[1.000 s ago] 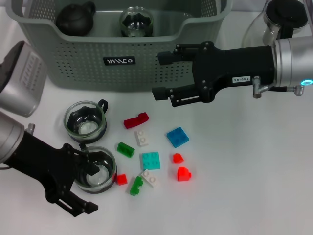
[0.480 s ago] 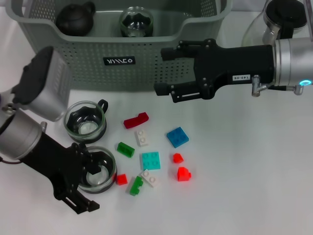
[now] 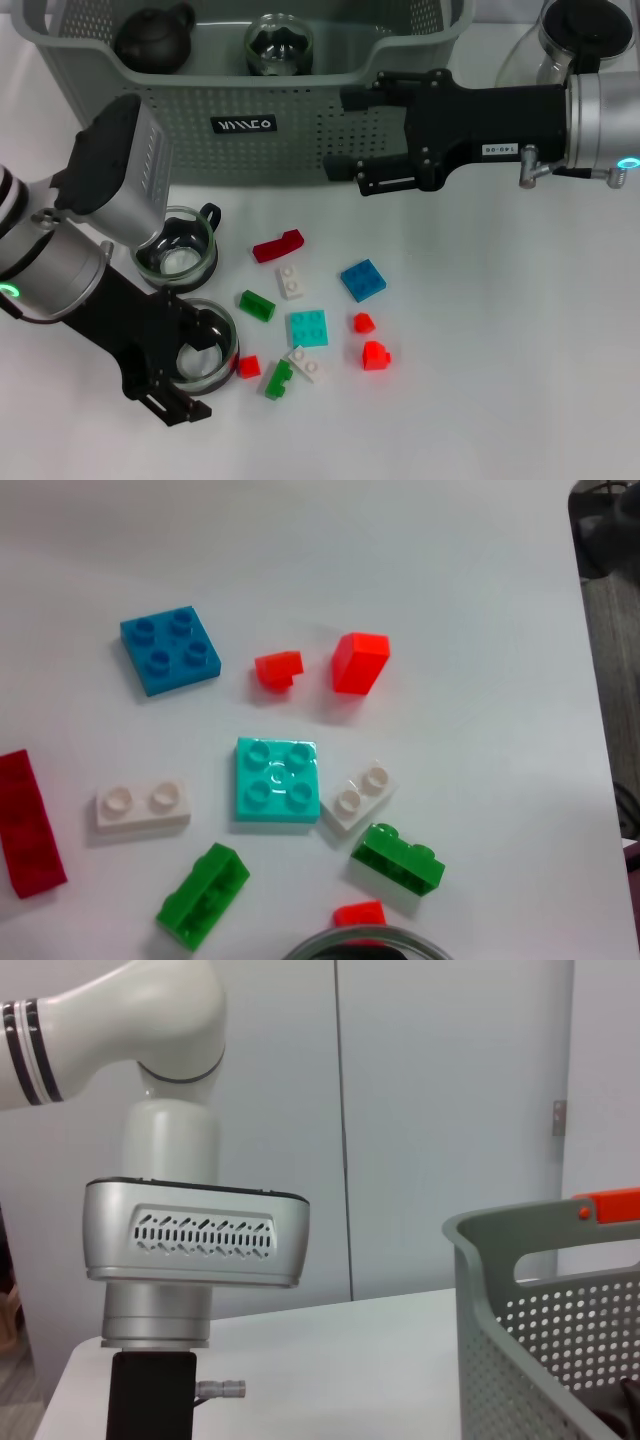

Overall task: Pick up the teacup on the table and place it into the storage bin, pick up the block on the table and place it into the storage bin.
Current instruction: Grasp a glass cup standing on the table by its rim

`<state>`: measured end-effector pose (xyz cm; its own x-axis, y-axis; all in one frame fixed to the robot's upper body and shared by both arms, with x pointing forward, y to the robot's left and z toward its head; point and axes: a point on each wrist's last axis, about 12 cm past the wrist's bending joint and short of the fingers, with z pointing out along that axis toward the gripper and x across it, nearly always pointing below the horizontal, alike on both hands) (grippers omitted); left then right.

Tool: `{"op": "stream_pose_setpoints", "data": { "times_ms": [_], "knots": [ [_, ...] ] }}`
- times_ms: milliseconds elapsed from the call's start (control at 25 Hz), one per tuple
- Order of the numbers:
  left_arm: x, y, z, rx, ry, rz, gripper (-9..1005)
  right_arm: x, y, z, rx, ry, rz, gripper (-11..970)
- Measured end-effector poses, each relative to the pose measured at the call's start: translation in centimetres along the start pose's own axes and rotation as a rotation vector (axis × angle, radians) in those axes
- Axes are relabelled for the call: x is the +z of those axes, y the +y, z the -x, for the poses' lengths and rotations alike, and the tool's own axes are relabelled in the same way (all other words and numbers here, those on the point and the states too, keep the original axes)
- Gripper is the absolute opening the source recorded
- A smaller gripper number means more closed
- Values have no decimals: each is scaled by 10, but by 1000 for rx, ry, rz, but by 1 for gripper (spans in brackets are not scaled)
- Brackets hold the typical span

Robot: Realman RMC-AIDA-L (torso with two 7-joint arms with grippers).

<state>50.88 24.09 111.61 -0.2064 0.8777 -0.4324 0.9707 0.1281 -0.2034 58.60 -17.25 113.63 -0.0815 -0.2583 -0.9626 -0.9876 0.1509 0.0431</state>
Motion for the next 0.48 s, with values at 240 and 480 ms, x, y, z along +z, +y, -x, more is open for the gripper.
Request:
{"op": "stream_pose_setpoints", "data": {
  "times_ms": [240,480],
  "knots": [
    [4,-1,4,16,7,-33,817,-2,-1,0,-6,-3,-8,870],
    [8,0,6,16,10,-51,818,-2,-2,0,-8,-1,-16,870]
  ]
}}
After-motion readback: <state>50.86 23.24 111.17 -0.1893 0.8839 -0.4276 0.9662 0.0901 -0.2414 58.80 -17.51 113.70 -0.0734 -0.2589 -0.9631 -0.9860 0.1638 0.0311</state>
